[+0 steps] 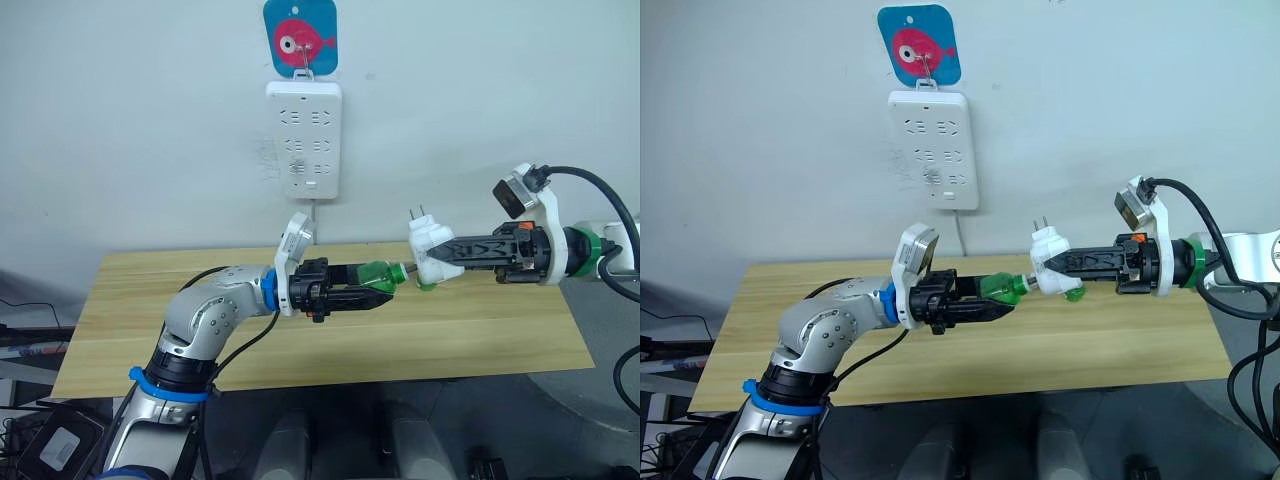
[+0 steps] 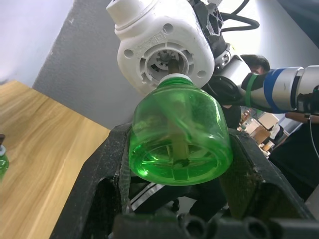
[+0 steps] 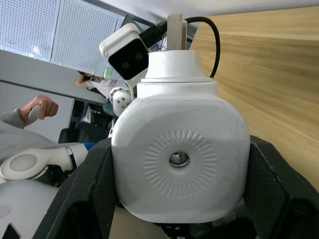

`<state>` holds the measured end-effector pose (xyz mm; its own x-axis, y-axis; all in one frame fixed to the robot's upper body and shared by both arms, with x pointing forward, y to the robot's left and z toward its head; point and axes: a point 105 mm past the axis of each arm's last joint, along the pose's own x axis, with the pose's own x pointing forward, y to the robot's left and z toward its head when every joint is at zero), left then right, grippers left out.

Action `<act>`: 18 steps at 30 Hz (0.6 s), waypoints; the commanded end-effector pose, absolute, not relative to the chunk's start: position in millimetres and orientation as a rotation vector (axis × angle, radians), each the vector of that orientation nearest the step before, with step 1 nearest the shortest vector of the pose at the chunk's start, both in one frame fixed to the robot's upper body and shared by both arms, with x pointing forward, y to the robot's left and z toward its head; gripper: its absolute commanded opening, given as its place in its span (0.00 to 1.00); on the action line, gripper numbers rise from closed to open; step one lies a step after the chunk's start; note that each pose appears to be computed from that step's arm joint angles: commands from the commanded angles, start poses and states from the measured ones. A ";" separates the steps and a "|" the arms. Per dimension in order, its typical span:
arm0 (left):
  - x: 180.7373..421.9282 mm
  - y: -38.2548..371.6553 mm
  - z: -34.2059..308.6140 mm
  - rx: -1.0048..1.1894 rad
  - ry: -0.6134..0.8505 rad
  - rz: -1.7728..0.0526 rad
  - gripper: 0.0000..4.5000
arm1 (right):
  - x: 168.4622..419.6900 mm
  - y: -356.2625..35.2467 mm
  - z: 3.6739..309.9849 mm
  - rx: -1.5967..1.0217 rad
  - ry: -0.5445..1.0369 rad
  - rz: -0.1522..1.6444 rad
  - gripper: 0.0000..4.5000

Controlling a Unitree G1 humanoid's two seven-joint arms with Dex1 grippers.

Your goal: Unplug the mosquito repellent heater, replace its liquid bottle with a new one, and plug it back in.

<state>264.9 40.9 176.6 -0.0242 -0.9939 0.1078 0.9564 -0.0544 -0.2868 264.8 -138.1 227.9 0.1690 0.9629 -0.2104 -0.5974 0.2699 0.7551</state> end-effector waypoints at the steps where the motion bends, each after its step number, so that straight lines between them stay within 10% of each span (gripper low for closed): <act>1: 261.9 37.1 191.4 -0.296 0.088 -1.626 0.49 | 254.1 -133.0 231.0 0.570 0.775 1.261 0.66; 18: 252.8 36.4 192.2 -0.275 0.098 -1.665 0.49 | 250.9 -133.0 230.7 0.562 0.777 1.270 0.66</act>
